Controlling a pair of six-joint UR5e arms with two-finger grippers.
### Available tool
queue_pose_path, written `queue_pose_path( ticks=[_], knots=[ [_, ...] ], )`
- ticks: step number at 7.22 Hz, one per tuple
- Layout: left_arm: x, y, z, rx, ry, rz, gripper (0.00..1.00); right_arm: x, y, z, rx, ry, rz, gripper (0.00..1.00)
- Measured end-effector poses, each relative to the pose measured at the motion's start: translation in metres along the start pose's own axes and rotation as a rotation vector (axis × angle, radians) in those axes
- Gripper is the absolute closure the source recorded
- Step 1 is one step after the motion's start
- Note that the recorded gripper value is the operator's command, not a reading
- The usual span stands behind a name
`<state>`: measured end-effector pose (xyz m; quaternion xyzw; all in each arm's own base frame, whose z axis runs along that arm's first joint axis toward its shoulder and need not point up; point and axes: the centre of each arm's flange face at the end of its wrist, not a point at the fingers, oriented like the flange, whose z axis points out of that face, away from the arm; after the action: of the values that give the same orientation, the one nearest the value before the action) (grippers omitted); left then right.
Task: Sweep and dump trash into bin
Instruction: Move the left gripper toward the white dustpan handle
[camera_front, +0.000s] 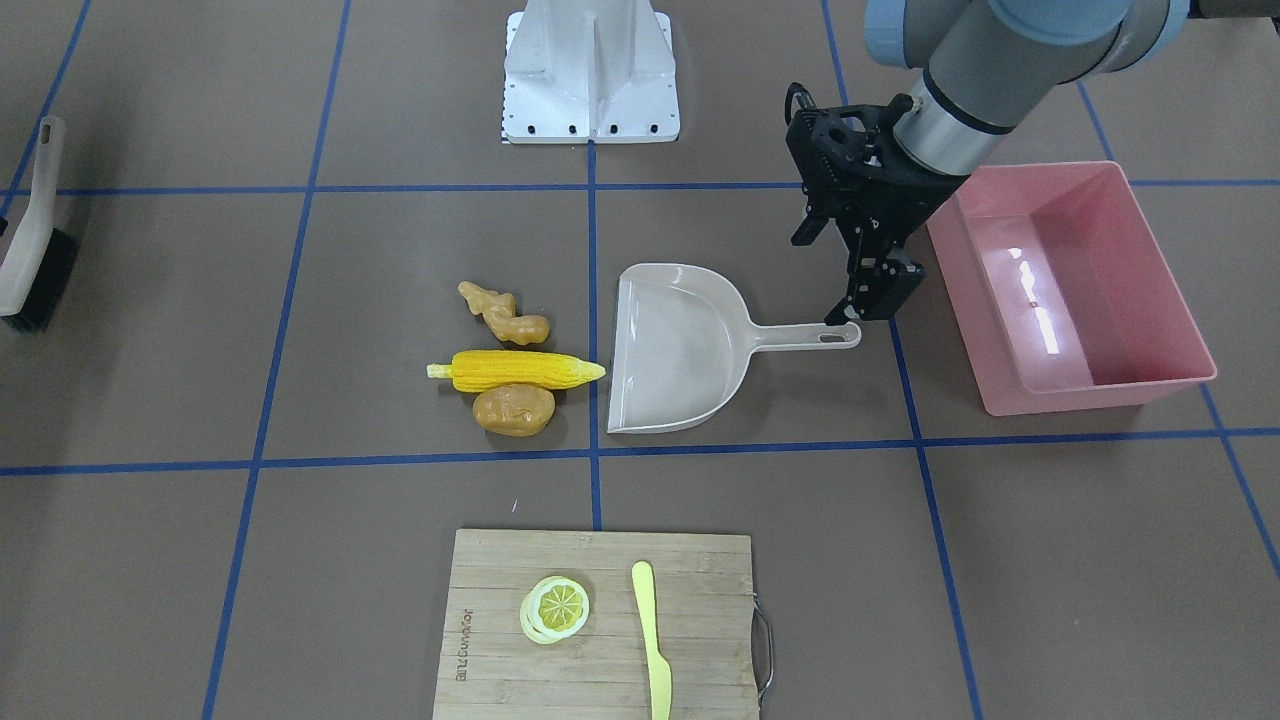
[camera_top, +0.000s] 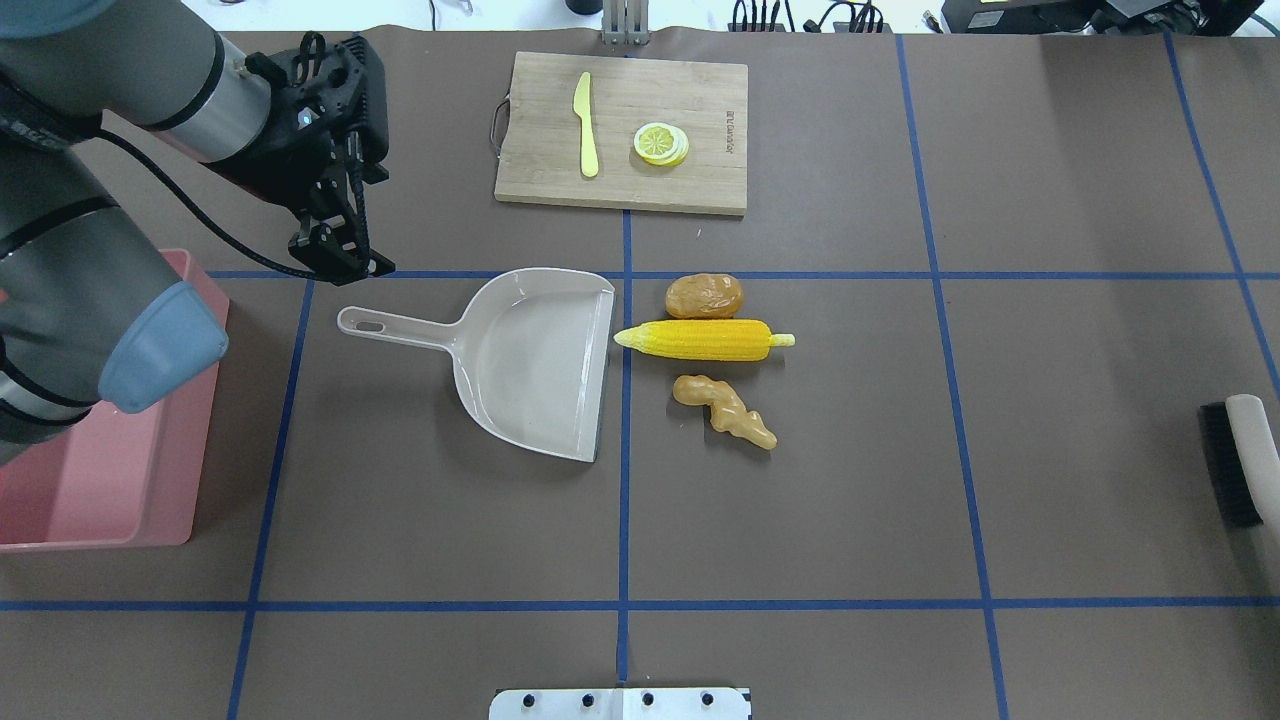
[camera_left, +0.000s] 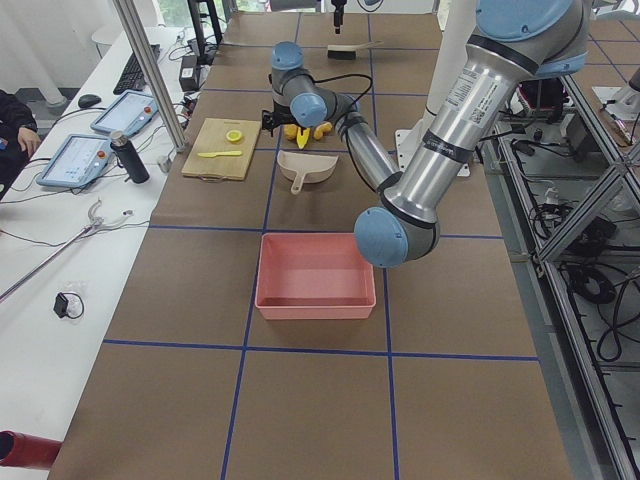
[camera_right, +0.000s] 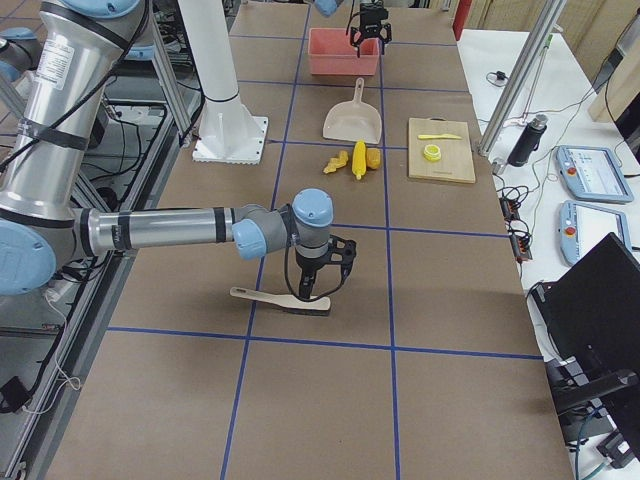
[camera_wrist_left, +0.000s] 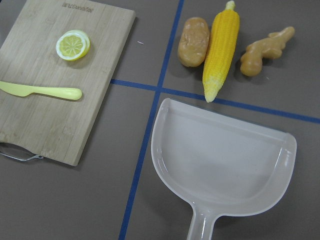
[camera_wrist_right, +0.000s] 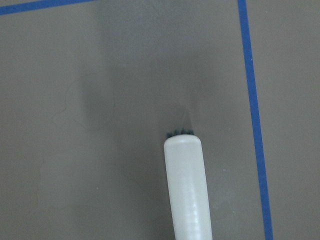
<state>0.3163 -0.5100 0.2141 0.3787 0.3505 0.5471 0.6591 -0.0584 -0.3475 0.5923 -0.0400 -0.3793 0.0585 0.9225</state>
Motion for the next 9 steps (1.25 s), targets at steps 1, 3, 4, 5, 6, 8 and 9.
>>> queue_pose_path(
  ticks=[1,3,4,5,6,8,9],
  knots=[
    [0.001,0.018,0.013,0.018,0.011,0.028,0.02,0.015,0.022,0.002,-0.005,-0.006,-0.014,0.00],
    [-0.004,0.042,0.041,0.067,0.059,0.063,0.02,0.044,0.051,0.015,-0.021,-0.040,-0.017,0.00],
    [-0.009,0.051,0.055,0.094,0.082,0.079,0.02,0.054,0.058,0.022,-0.037,-0.052,-0.001,0.00],
    [-0.014,0.060,0.070,0.128,0.088,0.103,0.02,0.058,0.062,0.027,-0.053,-0.056,0.023,0.00],
    [-0.017,0.068,0.081,0.171,0.095,0.121,0.02,0.052,0.063,0.033,-0.074,-0.057,0.040,0.01],
    [-0.020,0.090,0.101,0.261,0.115,0.105,0.02,0.026,0.065,0.046,-0.108,-0.059,0.066,0.01],
    [-0.022,0.105,0.114,0.294,0.119,0.092,0.02,0.011,0.069,0.053,-0.115,-0.056,0.067,0.01]
  ],
)
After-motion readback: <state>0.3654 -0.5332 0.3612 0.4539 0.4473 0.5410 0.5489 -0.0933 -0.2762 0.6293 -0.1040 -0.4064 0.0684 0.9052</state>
